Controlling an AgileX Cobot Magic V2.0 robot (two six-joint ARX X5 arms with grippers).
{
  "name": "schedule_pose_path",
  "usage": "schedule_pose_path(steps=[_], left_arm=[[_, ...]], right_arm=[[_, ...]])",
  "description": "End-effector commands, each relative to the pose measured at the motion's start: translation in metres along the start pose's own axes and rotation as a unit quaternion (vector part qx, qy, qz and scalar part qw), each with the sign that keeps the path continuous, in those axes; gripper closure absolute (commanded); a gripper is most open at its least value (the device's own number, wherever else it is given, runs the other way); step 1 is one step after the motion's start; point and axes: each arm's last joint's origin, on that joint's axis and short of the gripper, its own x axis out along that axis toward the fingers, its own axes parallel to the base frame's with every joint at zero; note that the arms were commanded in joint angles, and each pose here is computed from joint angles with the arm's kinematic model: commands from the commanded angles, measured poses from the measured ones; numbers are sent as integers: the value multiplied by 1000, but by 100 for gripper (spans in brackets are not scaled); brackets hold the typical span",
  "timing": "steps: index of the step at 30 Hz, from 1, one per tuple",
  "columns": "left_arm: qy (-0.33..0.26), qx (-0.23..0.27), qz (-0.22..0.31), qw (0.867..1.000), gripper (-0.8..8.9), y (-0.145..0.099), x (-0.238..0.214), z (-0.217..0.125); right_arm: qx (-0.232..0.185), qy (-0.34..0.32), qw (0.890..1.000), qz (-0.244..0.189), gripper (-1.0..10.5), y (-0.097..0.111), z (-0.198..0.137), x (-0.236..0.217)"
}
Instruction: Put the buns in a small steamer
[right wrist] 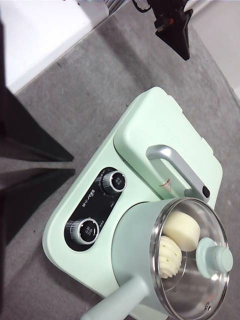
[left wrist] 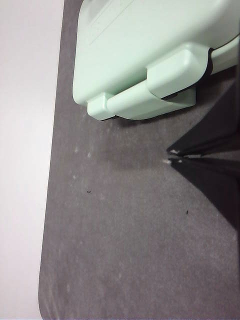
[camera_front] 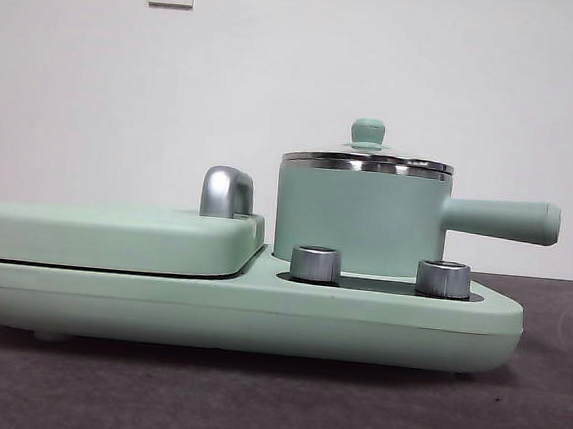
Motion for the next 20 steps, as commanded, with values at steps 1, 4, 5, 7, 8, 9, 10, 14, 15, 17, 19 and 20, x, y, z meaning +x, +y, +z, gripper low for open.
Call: schedule_pose_path(steps=[1, 4, 5, 7, 8, 9, 10, 14, 15, 17, 19, 20], left_arm=[[12, 5, 3, 1000, 805, 1, 2, -7], [11, 5, 3, 1000, 805, 1, 2, -7], [12, 5, 3, 1000, 805, 1, 2, -7], [11, 5, 3, 1000, 805, 1, 2, -7], [12, 5, 3, 1000, 805, 1, 2, -7], [12, 5, 3, 1000, 805, 1, 2, -7], [11, 5, 3, 1000, 805, 1, 2, -7], [11, 5, 3, 1000, 805, 1, 2, -7], [12, 5, 3, 1000, 805, 1, 2, -7], [12, 5, 3, 1000, 805, 1, 2, -7], [11, 5, 3, 1000, 805, 1, 2, -7], [11, 5, 3, 1000, 805, 1, 2, -7]], right_arm=[[-5, -5, 1000, 6, 926, 1, 2, 0], [-5, -5, 1000, 6, 926, 1, 2, 0], [-5, -5, 1000, 6, 926, 1, 2, 0], [-5, -5, 1000, 6, 926, 1, 2, 0], [-5, -5, 1000, 6, 926, 1, 2, 0], [-5, -5, 1000, 6, 926, 1, 2, 0], [-5, -5, 1000, 6, 926, 1, 2, 0], [2, -20, 1000, -7, 926, -2, 1, -4], [7, -23, 1000, -3, 926, -4, 0, -3], [15, -47, 999, -23, 928, -11, -3, 1], [29, -93, 993, -60, 928, -22, -11, 7], [32, -115, 990, -78, 928, -29, -16, 10]])
